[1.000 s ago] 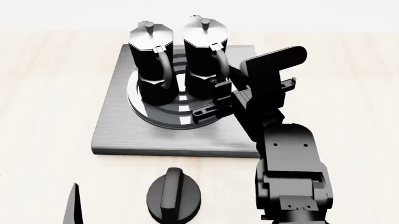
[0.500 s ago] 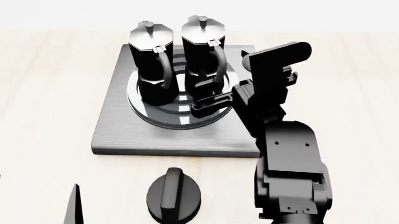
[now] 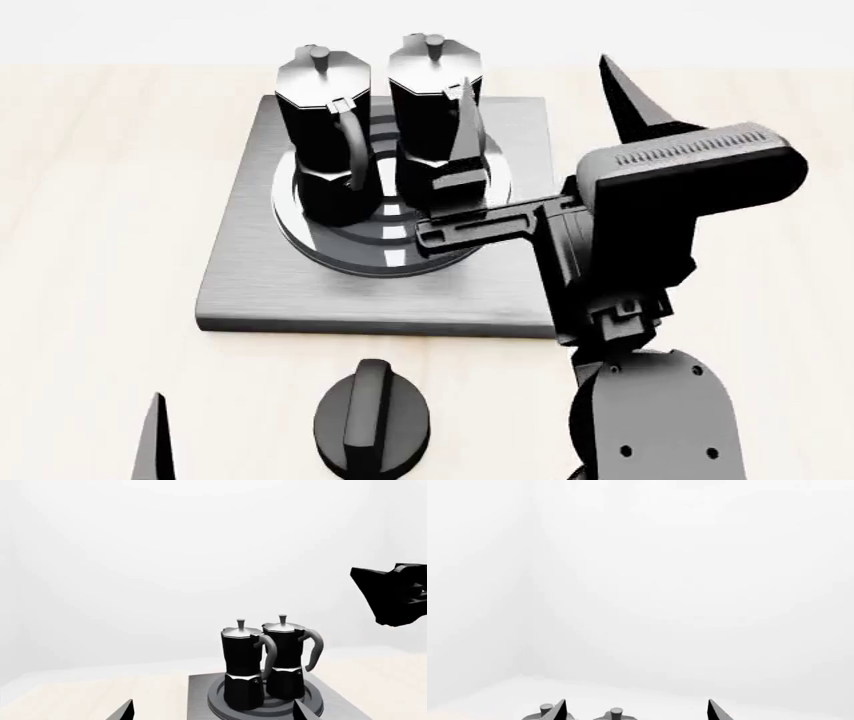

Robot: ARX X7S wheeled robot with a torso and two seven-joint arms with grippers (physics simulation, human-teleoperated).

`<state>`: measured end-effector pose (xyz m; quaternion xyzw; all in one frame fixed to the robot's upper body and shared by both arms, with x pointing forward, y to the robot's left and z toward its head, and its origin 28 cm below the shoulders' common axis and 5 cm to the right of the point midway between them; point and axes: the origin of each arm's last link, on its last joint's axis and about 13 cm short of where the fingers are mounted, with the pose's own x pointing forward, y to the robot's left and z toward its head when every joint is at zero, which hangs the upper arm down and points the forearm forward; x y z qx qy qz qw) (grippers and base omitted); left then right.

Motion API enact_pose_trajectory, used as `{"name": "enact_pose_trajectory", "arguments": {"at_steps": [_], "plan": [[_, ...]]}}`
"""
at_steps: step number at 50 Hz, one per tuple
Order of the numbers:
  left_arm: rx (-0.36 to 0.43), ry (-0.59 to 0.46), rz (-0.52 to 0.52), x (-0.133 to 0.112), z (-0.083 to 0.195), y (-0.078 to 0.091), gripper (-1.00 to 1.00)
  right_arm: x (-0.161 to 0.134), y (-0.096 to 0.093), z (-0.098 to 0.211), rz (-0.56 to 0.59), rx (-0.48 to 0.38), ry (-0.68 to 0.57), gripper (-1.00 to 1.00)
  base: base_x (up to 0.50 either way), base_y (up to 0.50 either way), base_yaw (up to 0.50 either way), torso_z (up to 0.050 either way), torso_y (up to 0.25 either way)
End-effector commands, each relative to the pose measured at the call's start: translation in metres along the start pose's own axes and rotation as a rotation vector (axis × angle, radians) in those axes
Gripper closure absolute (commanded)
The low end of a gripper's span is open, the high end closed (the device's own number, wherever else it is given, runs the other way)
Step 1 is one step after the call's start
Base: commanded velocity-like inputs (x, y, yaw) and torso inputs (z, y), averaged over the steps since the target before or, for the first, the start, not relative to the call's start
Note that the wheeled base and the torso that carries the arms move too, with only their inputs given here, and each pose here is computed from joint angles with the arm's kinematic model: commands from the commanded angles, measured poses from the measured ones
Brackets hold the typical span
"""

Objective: Put both moka pots on the stove.

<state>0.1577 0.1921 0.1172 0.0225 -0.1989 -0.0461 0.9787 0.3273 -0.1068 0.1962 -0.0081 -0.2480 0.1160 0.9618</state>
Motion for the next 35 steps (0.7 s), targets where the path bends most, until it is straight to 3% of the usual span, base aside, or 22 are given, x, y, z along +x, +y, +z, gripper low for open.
{"name": "enact_pose_trajectory", "arguments": {"at_steps": [1, 6, 35], "plan": [[0.0, -0.003, 0.005, 0.0, 0.0, 0.001, -1.0, -0.042, 0.011, 0.026, -0.057, -0.035, -0.081, -1.0, 0.0, 0.0, 0.0, 0.0, 0.0], [0.0, -0.005, 0.008, -0.001, 0.001, 0.001, -1.0, -0.059, 0.015, 0.025, -0.081, -0.072, -0.093, -1.0, 0.0, 0.0, 0.0, 0.0, 0.0], [-0.001, -0.01, 0.016, 0.0, 0.002, 0.002, -1.0, -0.125, 0.03, 0.004, -0.077, -0.015, -0.008, -1.0, 0.0, 0.0, 0.0, 0.0, 0.0]]}}
